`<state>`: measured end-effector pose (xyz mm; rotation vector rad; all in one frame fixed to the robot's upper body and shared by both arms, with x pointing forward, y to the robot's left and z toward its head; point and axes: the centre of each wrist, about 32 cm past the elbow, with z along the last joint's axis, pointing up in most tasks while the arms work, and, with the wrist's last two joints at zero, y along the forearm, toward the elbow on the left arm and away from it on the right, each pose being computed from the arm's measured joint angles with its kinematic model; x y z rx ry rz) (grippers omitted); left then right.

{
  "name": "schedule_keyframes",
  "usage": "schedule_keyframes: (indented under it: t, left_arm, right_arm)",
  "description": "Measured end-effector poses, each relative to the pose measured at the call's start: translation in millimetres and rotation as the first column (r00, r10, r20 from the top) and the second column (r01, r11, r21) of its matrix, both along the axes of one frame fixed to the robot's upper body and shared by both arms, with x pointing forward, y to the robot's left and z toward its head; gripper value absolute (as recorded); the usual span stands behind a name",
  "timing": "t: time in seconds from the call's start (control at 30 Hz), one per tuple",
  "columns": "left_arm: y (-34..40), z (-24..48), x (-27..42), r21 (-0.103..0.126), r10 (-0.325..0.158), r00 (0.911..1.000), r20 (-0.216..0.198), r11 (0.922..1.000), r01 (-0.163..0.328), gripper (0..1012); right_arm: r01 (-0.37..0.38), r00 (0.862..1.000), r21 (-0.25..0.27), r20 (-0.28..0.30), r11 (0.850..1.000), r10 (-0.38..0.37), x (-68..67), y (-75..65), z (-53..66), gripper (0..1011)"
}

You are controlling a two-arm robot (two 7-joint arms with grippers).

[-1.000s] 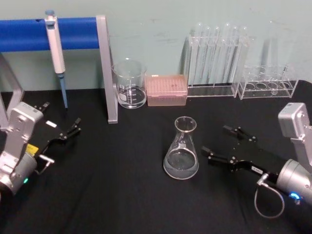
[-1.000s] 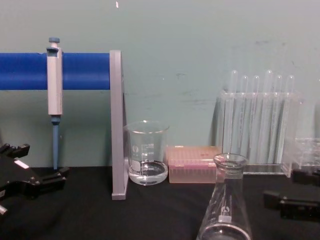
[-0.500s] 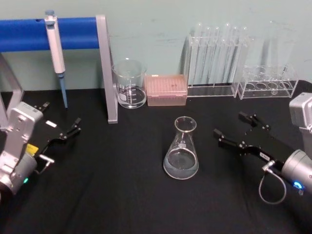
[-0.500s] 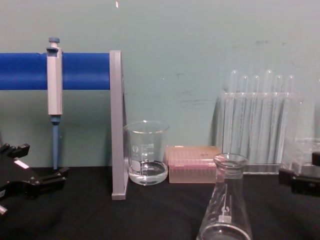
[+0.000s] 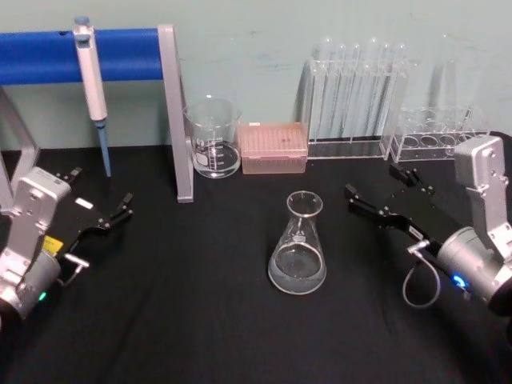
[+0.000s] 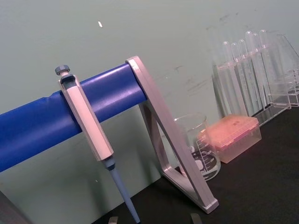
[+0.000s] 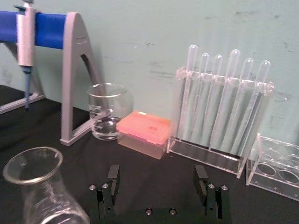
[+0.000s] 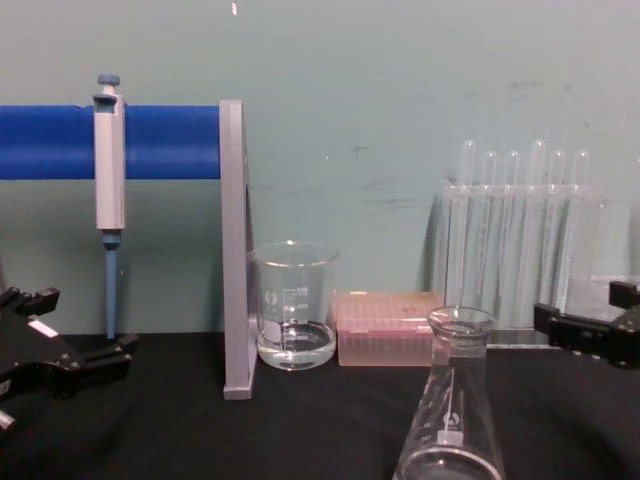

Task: Grasp the erlenmeyer flask with one hand, shake it three times, then place it back.

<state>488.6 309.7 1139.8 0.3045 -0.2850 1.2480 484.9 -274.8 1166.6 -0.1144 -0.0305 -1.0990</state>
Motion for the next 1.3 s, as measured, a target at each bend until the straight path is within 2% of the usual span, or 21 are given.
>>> schedule_keyframes:
  t: [0.2,0.3,0.6,1.3]
  left_arm:
    - [0.0,0.0,0.0,0.0,0.0,1.0,0.0,1.0,0.0,1001]
    - [0.0,0.0,0.0,0.0,0.0,1.0,0.0,1.0,0.0,1001]
    - [0.0,0.0,0.0,0.0,0.0,1.0,0.0,1.0,0.0,1001]
    - [0.0,0.0,0.0,0.0,0.0,1.0,0.0,1.0,0.0,1001]
  right_arm:
    - [0.037,0.999,-0.009,-0.012,0.999,-0.037,6.6,9.7,-7.4,1003]
    - [0.045,0.998,-0.023,-0.039,0.999,-0.045,9.7,13.1,-14.8,1003]
    - [0.059,0.994,-0.057,-0.087,0.997,-0.063,13.9,15.8,-28.7,1003]
    - [0.058,0.993,-0.071,-0.101,0.996,-0.065,13.8,15.4,-31.9,1002]
